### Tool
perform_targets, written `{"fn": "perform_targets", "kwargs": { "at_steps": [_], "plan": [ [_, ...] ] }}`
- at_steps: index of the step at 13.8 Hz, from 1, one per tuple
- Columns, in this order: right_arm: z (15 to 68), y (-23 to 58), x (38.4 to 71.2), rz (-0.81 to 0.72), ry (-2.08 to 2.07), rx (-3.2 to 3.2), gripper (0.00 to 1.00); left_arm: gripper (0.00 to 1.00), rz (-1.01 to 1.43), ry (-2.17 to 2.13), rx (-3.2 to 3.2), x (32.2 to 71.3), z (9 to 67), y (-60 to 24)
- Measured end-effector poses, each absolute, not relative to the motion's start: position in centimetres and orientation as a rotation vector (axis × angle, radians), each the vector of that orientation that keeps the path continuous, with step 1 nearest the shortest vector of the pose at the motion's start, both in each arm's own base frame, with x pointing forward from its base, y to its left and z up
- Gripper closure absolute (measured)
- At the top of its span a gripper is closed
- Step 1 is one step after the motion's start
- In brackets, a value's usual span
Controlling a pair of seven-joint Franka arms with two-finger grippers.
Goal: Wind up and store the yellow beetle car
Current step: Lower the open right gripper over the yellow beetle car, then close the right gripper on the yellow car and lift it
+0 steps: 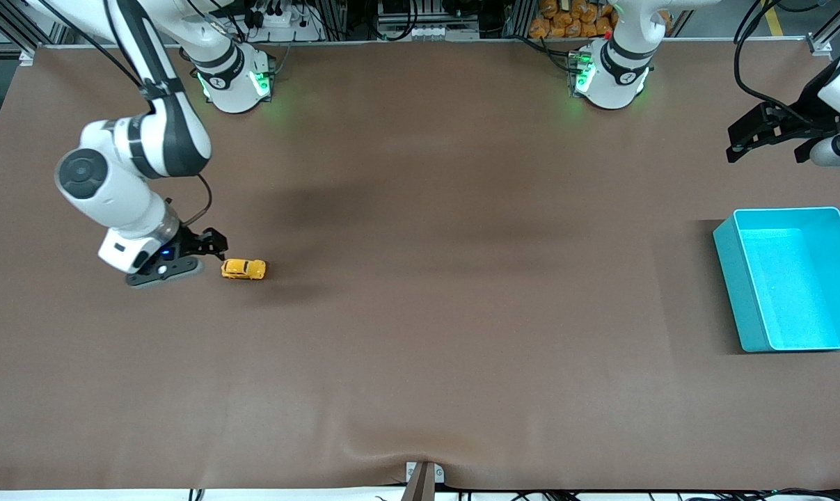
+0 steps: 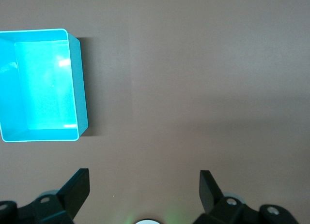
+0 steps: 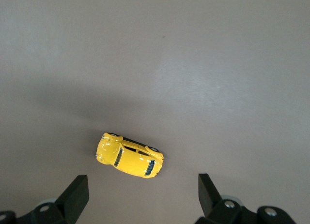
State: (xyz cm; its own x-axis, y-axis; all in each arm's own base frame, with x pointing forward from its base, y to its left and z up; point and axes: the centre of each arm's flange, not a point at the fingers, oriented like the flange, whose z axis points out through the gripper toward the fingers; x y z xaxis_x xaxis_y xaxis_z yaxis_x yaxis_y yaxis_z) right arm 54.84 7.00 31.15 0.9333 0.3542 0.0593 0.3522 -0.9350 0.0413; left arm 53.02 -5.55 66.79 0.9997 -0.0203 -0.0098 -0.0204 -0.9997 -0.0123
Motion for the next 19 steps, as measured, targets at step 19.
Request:
{"fn": "perform_targets", "kwargs": {
  "at_steps": [19],
  "plan": [
    [21.1,10.8,52.7,-0.068,2.031,2.321,0.27,0.0,0.011,0.027,-3.129,53.0,66.9,-5.4]
  ]
}}
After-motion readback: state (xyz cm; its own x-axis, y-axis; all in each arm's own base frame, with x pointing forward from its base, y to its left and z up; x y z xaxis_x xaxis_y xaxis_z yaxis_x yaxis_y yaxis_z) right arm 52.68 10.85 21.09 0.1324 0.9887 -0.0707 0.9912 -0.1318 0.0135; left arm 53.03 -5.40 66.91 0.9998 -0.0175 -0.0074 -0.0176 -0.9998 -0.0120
